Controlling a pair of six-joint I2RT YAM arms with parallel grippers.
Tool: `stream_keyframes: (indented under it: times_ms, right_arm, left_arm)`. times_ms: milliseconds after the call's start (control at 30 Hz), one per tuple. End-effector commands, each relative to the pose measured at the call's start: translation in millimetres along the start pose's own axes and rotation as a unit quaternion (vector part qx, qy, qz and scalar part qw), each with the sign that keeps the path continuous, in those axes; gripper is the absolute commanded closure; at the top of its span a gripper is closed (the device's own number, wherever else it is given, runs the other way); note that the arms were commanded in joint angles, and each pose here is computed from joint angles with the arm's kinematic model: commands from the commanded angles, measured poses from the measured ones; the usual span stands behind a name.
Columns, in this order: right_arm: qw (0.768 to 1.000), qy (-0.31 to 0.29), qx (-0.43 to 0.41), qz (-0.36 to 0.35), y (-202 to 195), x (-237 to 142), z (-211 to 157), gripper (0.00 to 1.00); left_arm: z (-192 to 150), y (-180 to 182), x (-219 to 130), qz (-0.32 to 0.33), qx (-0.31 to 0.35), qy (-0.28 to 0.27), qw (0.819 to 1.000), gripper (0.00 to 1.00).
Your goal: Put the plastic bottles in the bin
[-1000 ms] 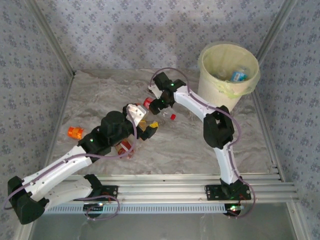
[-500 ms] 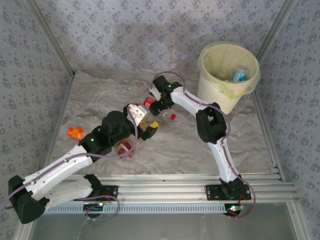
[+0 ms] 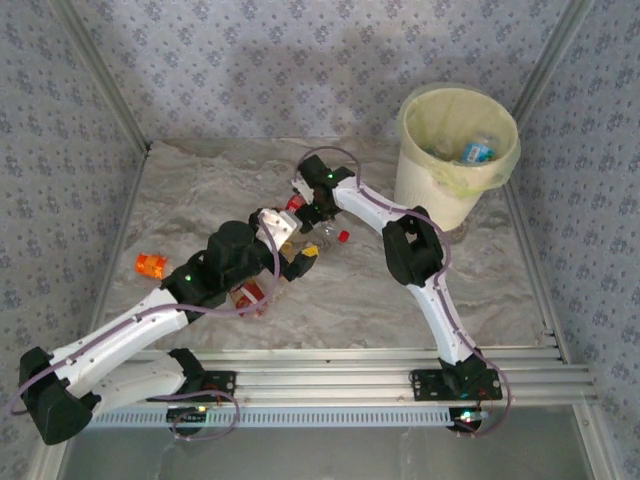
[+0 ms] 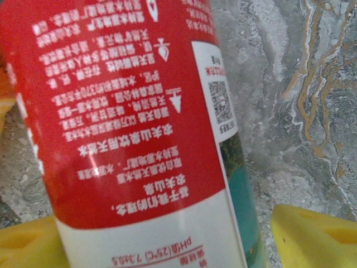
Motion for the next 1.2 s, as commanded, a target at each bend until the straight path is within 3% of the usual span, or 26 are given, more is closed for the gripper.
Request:
stream_keyframes:
  times_ms: [0, 567, 1167]
  right_arm:
    - [1.0, 0.013, -0.004, -0.008, 4.3, 5.4, 0.5, 0.16]
    - [0.999, -0.006, -0.001, -0.035, 11.0, -6.1, 7.7, 0.33]
    - [0.99, -0.135, 0.034, -0.034, 3.8, -139.0, 19.3, 0.35]
  left_arm:
    - [3.4, 2.8, 2.8, 0.009, 0.007, -0.013, 1.0, 0.0]
    - [6.4, 3.8, -0.5, 0.007, 0.005, -0.018, 1.0, 0.0]
    - [7.5, 2.3, -1.6, 0.0, -0.01, -0.03, 0.999, 0.0]
Point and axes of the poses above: each hand's point on the last joint's axis, 136 mm out from that joint toward the fingers, its own x axis out along the fingers, its own y axis along the line the jaws close on, z = x × y, the point moved 8 cm from there along -x, back along the fingers, and after that the axes turned 2 degrees about x, right-handed, at the moved point
